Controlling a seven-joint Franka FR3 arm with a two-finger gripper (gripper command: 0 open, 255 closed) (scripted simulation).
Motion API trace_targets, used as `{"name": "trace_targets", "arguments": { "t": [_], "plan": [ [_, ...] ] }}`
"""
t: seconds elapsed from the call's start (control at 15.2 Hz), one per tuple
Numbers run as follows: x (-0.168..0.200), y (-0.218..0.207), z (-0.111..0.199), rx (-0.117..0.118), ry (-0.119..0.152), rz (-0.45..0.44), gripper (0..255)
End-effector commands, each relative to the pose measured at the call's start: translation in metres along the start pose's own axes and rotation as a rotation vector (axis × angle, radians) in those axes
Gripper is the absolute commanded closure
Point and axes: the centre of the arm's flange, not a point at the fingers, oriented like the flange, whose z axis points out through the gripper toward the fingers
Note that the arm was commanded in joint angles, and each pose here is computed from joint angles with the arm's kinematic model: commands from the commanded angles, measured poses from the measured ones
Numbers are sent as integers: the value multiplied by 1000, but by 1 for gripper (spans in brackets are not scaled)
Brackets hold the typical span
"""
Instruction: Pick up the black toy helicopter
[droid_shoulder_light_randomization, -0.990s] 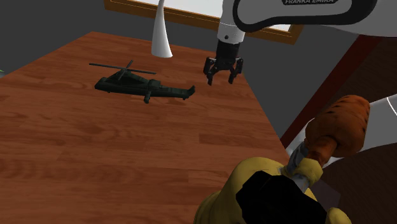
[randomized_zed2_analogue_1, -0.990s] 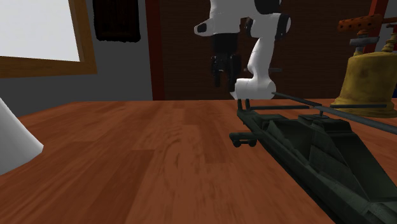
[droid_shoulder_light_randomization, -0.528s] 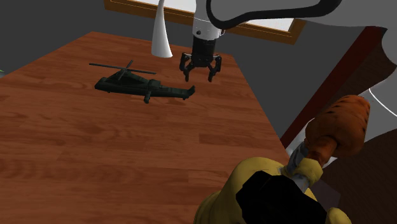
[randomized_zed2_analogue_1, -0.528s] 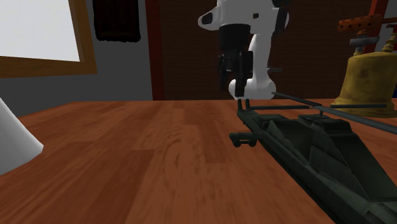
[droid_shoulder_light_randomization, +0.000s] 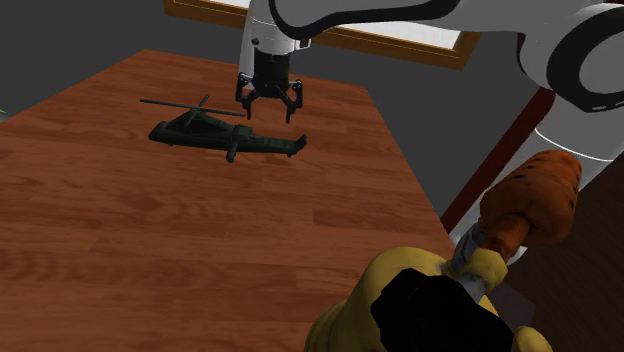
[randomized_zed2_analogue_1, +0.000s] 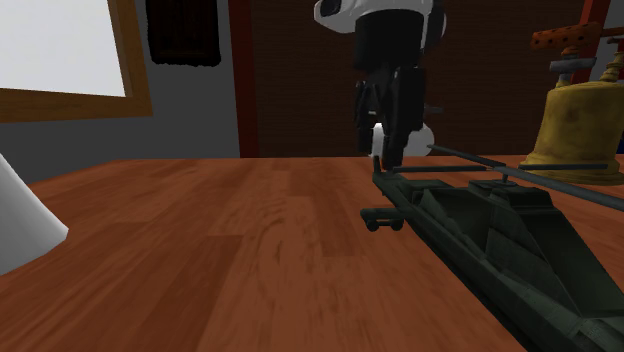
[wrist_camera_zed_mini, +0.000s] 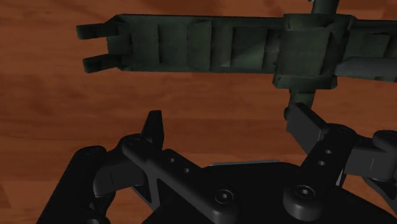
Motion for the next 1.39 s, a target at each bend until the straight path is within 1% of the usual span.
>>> {"name": "trace_targets", "arguments": {
  "t": [0.0,0.2,0.26,0.73,0.86,0.92,1.32],
  "plan": [
    [6,-24,-1,7,9,35,0],
    [16,-61,-2,15,22,80,0],
    [18,-67,-3,17,24,89,0],
    [17,-67,34,17,24,89,0],
    [17,-67,37,17,24,89,0],
    [17,-69,37,17,24,89,255],
    [16,-69,36,17,24,89,255]
  ]
}}
